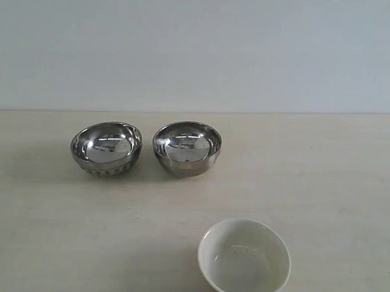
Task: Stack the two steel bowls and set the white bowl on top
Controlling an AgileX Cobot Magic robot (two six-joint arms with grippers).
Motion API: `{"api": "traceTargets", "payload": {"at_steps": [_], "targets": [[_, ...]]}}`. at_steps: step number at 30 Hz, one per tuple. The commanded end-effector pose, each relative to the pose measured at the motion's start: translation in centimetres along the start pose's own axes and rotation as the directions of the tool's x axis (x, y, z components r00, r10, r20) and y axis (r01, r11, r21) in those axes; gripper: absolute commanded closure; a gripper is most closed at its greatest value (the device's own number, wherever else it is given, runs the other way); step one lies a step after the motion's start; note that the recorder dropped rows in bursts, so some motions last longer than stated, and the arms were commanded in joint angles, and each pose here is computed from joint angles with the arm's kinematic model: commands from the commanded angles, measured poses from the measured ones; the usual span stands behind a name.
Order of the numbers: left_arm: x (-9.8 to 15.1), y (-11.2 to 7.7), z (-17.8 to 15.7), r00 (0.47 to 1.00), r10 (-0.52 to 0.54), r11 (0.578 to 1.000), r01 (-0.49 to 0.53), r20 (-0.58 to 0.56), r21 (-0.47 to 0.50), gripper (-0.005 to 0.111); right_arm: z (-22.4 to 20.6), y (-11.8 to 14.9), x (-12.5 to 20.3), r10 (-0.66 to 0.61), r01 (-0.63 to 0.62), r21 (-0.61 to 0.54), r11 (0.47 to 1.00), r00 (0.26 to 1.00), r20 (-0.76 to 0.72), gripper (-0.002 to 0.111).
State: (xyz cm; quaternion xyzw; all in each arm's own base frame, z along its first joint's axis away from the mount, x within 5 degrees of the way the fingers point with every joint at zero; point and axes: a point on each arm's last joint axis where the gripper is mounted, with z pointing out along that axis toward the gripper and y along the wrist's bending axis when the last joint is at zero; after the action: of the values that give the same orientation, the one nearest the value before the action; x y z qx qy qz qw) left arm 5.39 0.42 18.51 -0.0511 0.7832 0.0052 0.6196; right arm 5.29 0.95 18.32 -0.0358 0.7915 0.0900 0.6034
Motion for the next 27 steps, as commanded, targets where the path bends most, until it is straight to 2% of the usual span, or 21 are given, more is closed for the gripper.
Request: {"api": "traceTargets", "payload": {"at_steps": [1,4,5,6,7,9,12,14,18,21,24,26,27], "targets": [[0.0,0.0,0.0,1.000,-0.005,1.000,0.005,0.005,0.008,0.103,0.0,0.0,0.1,-0.008,0.008,0.002,1.000,1.000,0.006,0.108],[0.1,0.0,0.0,1.000,0.004,1.000,-0.004,-0.001,0.005,0.103,0.0,0.0,0.1,-0.008,0.008,0.002,1.000,1.000,0.006,0.108],[0.3,0.0,0.0,0.999,-0.031,0.999,0.031,-0.021,0.007,0.103,0.0,0.0,0.1,-0.008,0.008,0.002,1.000,1.000,0.006,0.108],[0.7,-0.3,0.0,0.966,-0.246,0.968,0.249,-0.073,0.022,0.103,0.0,0.0,0.1,-0.008,0.008,0.002,1.000,1.000,0.006,0.108],[0.7,-0.5,0.0,0.933,-0.350,0.935,0.354,-0.084,0.031,0.103,0.0,0.0,0.1,-0.008,0.008,0.002,1.000,1.000,0.006,0.108],[0.7,-0.9,0.0,0.852,-0.513,0.853,0.520,-0.106,0.049,0.103,0.0,0.0,0.1,-0.008,0.008,0.002,1.000,1.000,0.006,0.108],[0.6,-1.7,-0.2,0.687,-0.705,0.684,0.724,-0.173,0.086,0.103,0.0,0.0,0.1,-0.008,0.008,0.002,1.000,1.000,0.006,0.108],[0.4,-1.9,-0.2,0.620,-0.762,0.611,0.784,-0.189,0.108,0.103,0.0,0.0,0.1,-0.008,0.008,0.002,1.000,1.000,0.006,0.108],[0.2,-2.2,-0.3,0.546,-0.810,0.531,0.838,-0.214,0.124,0.103,0.0,0.0,0.1,-0.008,0.008,0.002,1.000,1.000,0.006,0.108],[0.1,-2.2,-0.3,0.545,-0.812,0.529,0.839,-0.209,0.128,0.103,0.0,0.0,0.1,-0.008,0.008,0.002,1.000,1.000,0.006,0.108],[-0.7,-1.7,-0.2,0.542,-0.833,0.521,0.836,-0.114,0.172,0.103,0.0,0.0,0.1,-0.008,0.008,0.002,1.000,1.000,0.006,0.108],[-0.8,-1.7,-0.2,0.521,-0.846,0.498,0.849,-0.115,0.178,0.103,0.0,0.0,0.1,-0.008,0.008,0.002,1.000,1.000,0.006,0.108],[-0.8,-1.7,-0.2,0.524,-0.844,0.501,0.847,-0.115,0.178,0.103,0.0,0.0,0.1,-0.008,0.008,0.002,1.000,1.000,0.006,0.108]]}}
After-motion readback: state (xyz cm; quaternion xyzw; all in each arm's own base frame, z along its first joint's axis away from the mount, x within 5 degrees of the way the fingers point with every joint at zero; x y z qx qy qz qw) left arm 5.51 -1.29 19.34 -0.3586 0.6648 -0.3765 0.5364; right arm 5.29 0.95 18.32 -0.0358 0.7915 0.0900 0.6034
